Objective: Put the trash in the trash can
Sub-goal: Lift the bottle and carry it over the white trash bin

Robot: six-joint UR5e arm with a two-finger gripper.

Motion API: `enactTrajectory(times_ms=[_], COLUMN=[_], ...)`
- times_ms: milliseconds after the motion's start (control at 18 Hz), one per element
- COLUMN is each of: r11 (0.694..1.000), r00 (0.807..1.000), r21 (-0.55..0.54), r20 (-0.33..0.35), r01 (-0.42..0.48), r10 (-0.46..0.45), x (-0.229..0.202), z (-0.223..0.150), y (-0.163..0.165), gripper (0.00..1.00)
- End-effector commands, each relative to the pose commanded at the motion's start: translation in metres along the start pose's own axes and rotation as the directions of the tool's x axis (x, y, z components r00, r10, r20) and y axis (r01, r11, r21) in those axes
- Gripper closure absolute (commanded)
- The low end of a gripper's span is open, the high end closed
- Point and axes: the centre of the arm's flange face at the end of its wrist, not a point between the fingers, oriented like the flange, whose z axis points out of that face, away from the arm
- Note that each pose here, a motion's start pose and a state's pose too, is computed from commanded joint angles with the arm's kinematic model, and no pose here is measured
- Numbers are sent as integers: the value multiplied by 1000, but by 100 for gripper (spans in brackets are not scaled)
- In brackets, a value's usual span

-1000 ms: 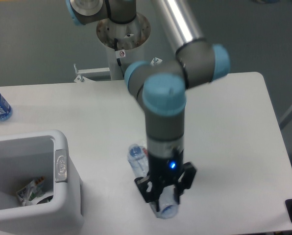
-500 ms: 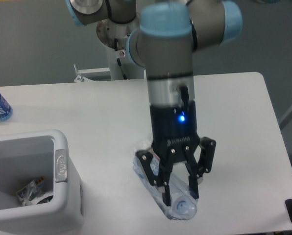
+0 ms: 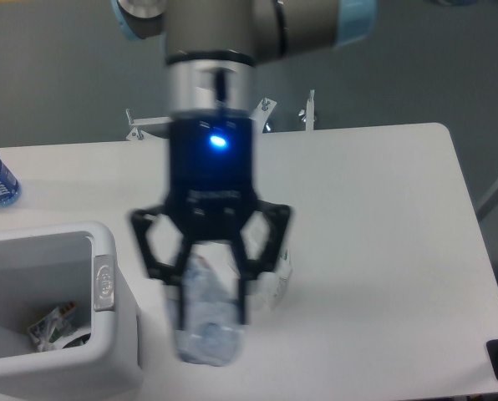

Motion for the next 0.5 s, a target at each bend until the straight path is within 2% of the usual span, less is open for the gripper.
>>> enactTrajectory(times_ms=[111, 333, 389, 500], r11=[1000, 997, 996, 994], r00=[999, 992, 990, 990], r21=[-16, -59, -71, -93], r20=[-41, -120, -131, -133], r01=[-18, -56, -62, -66], r10=[18, 49, 53, 53], x=[30, 92, 100, 102], z=[6, 16, 18, 23], y=[9, 35, 42, 52], gripper=[40, 39, 36, 5])
